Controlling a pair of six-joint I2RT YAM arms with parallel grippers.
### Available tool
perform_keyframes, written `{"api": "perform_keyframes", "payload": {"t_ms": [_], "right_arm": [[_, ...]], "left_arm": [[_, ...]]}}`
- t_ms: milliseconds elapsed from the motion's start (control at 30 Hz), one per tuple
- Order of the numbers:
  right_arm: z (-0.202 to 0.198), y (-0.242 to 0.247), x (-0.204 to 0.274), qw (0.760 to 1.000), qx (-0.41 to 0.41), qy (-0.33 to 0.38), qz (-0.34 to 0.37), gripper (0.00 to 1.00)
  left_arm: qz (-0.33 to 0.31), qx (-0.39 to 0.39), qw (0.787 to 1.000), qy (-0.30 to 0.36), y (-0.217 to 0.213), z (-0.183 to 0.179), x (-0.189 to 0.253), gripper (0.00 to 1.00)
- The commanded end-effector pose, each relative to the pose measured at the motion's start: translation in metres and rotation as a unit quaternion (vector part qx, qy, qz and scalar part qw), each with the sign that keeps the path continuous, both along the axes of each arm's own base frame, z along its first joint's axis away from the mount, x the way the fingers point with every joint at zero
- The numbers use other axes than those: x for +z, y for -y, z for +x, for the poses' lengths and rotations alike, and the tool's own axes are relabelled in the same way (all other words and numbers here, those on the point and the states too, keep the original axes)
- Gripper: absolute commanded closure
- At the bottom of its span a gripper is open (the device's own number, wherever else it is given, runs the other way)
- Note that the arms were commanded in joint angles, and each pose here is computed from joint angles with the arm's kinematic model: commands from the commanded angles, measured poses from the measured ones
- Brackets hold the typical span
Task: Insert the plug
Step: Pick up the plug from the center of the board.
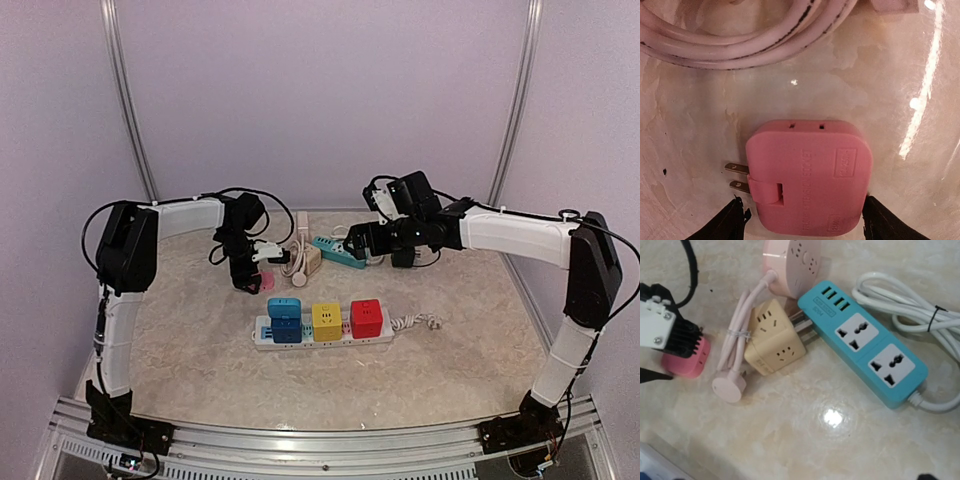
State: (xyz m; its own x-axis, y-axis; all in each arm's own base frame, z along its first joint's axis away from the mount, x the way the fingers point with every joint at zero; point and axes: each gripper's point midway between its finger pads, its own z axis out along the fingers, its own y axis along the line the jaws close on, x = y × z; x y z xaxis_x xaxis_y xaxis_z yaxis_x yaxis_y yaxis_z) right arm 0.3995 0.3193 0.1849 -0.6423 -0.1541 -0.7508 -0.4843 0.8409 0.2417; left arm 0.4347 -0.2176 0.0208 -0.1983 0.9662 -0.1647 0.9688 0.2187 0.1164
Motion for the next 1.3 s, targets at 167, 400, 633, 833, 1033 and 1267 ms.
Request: {"api": "perform_keyframes", "payload": {"t_ms": [167, 400, 633, 833, 1033, 1267], "right_arm": [[-0.003, 0.001, 0.010, 1.000, 0.003, 0.012, 0.019, 0.00], [-0.005, 0.001, 0.009, 1.000, 0.008, 0.012, 0.019, 0.00], [-0.011, -0.004, 0.025, 0.998, 0.039, 0.036, 0.029, 0.01], [-0.037, -0.018, 0.080, 0.976, 0.127, 0.179, 0.011, 0.02], [-0.101, -0.054, 0.118, 0.837, 0.299, 0.442, -0.118, 0.00], [-0.145, -0.084, 0.125, 0.652, 0.414, 0.608, -0.185, 0.00]], "left_arm": [[0.013, 0.010, 0.999, -0.039, -0.001, -0.012, -0.020, 0.36], [-0.004, 0.019, 0.998, -0.062, 0.001, -0.021, -0.015, 0.65], [-0.018, 0.054, 0.998, -0.040, -0.003, -0.017, 0.007, 0.96], [-0.066, 0.094, 0.993, 0.013, -0.004, -0.006, 0.079, 1.00], [-0.097, 0.063, 0.993, 0.009, 0.003, -0.055, 0.159, 1.00], [-0.109, -0.012, 0.993, -0.034, 0.014, -0.151, 0.217, 1.00]]}}
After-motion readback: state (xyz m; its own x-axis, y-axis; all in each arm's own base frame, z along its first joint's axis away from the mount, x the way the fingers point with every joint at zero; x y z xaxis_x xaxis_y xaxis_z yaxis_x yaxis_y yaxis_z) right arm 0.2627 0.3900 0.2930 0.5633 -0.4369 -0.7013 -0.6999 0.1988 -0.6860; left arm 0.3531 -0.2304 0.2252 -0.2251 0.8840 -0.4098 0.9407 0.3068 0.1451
